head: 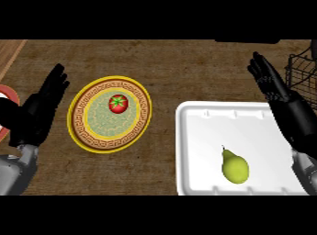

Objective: Pick the pear from the tray and place it in the tiered basket

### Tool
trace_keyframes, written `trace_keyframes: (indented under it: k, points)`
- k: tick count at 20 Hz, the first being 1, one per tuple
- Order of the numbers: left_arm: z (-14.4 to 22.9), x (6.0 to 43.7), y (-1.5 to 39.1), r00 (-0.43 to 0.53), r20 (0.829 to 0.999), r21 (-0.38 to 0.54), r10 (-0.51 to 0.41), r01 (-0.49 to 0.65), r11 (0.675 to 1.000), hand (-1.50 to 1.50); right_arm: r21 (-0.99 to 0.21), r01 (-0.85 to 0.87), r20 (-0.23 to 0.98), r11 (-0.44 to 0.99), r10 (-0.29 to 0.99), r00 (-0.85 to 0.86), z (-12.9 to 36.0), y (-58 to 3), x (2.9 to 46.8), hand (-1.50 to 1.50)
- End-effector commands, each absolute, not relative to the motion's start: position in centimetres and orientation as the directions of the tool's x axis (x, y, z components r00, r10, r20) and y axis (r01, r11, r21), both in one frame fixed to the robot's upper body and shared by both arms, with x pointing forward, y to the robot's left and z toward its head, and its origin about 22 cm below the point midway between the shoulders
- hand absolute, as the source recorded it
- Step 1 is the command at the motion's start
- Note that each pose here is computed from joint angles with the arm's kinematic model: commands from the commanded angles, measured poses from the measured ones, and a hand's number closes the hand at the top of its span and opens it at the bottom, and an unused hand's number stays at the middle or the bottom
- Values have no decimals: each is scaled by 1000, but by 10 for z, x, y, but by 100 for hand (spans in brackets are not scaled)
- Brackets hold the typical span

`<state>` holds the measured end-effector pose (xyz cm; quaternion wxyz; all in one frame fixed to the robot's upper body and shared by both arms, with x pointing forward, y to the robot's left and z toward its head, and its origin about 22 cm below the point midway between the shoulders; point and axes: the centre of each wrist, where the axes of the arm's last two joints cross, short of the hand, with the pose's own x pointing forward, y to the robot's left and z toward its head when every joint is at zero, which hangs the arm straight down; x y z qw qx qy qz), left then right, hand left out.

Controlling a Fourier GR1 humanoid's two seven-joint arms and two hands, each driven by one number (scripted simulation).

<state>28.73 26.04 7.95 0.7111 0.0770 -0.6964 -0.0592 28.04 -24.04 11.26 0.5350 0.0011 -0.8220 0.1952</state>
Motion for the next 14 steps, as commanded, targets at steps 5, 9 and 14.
trace_keyframes:
  k: [5, 9, 14]
  points:
    - [1, 244, 257, 199, 956, 241, -214, -118, 963, 0, -518, 15, 842, 855, 513, -168, 141, -273, 313, 150]
    - [-20, 229, 263, 296, 942, 208, -157, -150, 967, 0, -515, 464, 853, 721, 482, 199, 106, -352, 302, -150]
    - [-37, 209, 254, 279, 947, 211, -163, -151, 966, 0, -429, 500, 895, 752, 430, 122, 103, -292, 259, -150]
